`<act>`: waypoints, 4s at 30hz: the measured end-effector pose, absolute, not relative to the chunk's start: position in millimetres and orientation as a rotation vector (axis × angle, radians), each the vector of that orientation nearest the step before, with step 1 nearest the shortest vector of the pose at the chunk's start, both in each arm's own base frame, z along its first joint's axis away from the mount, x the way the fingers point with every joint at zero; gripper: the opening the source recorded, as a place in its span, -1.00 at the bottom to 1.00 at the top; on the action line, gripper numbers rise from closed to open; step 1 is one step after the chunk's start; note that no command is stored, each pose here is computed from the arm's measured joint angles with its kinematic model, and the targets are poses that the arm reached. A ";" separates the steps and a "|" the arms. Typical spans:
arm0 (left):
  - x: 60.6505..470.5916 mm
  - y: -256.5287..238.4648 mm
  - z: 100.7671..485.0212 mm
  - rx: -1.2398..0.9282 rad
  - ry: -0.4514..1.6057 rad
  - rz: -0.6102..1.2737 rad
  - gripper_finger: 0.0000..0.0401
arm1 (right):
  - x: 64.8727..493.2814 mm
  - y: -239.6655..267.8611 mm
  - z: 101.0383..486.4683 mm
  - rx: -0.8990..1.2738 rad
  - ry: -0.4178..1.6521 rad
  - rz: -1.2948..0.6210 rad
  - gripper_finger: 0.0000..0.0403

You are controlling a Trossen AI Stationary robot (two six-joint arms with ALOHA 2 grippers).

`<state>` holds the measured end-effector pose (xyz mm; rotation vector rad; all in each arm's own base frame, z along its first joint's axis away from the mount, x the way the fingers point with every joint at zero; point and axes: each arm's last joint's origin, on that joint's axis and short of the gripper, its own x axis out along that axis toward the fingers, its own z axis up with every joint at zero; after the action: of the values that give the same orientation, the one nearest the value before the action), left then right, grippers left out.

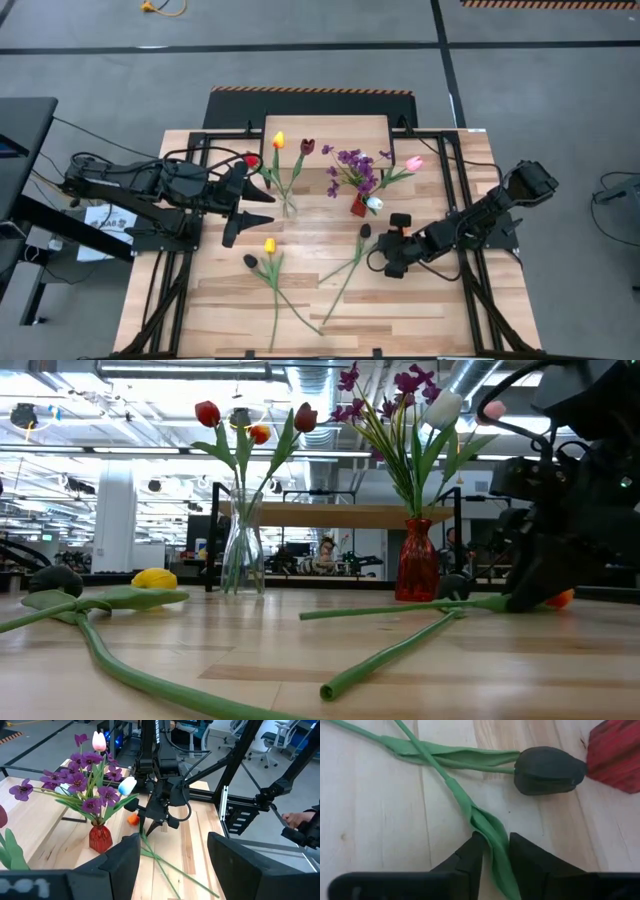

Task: Pick and place flowers into a vace then onto a shelf
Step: Put the orange flower into the transparent flower vase

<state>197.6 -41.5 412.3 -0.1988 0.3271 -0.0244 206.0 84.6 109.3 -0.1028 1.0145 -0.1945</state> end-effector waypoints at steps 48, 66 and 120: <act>307.0 -92.0 312.3 -0.308 0.763 -0.306 0.10 | 269.7 160.4 272.4 0.040 0.905 0.352 -1.00; 334.4 -100.4 289.4 -0.308 0.746 -0.343 0.10 | 288.4 121.0 283.3 0.043 0.922 0.321 -1.00; 337.9 -91.7 275.5 -0.275 0.819 -0.255 -0.84 | 295.5 107.9 284.9 -0.037 0.872 0.276 -1.00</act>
<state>337.9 -91.7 275.5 -0.2749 0.8188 -0.2547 295.5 107.9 284.9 -0.0373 0.8722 0.2762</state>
